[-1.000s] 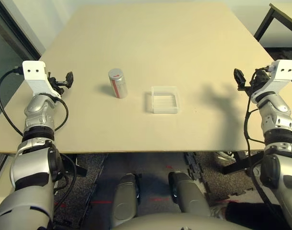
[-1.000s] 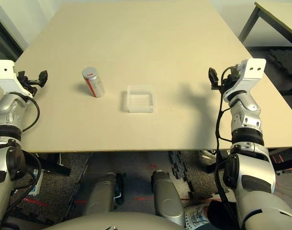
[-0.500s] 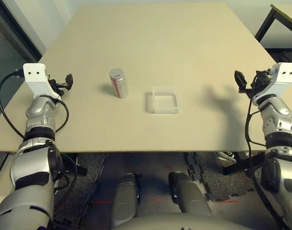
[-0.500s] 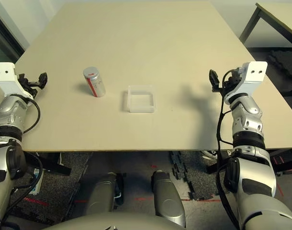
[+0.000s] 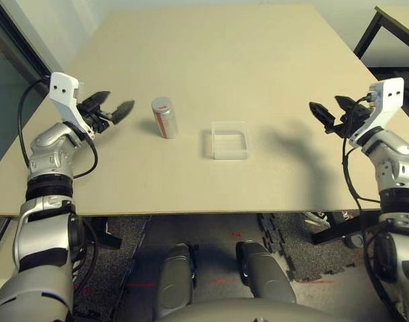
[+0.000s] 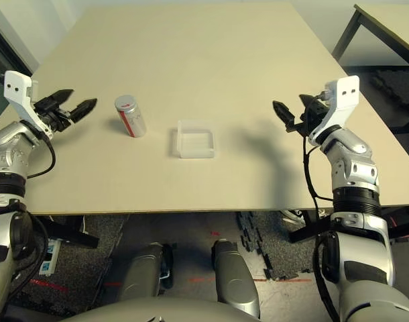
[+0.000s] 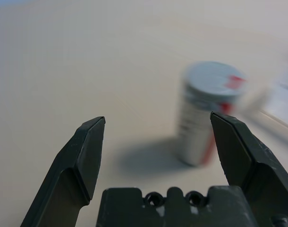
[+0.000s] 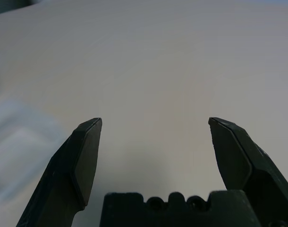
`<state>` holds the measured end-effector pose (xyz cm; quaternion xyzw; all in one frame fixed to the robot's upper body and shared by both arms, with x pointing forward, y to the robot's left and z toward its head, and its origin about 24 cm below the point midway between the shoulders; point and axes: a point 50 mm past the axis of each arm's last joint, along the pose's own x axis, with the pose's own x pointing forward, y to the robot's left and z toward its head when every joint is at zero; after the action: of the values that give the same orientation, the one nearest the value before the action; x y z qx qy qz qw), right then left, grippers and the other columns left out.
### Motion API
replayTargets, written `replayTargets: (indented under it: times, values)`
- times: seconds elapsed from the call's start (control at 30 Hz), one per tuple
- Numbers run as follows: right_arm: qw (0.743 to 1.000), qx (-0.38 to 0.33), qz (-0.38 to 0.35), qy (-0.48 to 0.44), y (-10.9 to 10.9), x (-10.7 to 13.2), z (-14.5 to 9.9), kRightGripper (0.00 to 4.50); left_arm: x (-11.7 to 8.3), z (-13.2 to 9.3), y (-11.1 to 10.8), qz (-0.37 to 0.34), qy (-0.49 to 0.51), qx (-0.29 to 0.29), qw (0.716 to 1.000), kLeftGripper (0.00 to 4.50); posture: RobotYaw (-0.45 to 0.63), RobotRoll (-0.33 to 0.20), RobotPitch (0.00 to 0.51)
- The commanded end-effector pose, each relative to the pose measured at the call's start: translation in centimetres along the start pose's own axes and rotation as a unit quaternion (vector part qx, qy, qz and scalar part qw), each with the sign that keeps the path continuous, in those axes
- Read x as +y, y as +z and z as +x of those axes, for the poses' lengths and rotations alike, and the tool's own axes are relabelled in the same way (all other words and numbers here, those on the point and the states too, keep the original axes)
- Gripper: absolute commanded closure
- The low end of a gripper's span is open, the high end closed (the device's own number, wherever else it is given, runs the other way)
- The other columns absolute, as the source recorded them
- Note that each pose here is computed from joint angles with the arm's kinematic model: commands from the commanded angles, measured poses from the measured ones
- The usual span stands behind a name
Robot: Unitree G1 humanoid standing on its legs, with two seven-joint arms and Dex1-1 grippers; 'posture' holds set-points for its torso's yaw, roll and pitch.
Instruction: Pour the medicine from the bottle into the box.
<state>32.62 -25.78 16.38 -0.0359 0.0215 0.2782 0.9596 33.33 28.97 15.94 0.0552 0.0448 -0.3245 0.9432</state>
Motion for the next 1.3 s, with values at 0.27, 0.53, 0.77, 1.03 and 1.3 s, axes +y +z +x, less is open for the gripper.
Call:
replayTargets:
  times: [0.27,0.53,0.77,1.03,1.3]
  values:
    - [0.994,0.037,0.01,0.104,1.3,4.0,1.4,0.0,-2.3,1.8,-1.1,0.003,-0.078,0.035,0.996,0.02,-0.09,0.0,0.072]
    - [0.991,0.045,0.009,0.122,1.4,5.1,1.7,0.0,-2.0,3.4,-2.5,0.012,-0.062,0.037,0.997,0.02,-0.12,0.0,0.074]
    - [0.99,0.041,0.012,0.134,1.3,6.0,1.9,0.0,-1.7,4.4,-3.0,0.013,-0.042,0.031,0.999,0.02,-0.13,0.0,0.077]
    - [0.99,0.039,0.011,0.138,1.6,6.3,2.0,0.0,-2.4,6.2,-3.3,0.011,-0.049,0.028,0.998,0.02,-0.14,0.0,0.077]
    - [0.989,0.034,0.008,0.142,2.1,6.6,2.2,0.0,-2.8,7.5,-3.6,0.02,-0.028,0.028,0.999,0.02,-0.16,0.0,0.074]
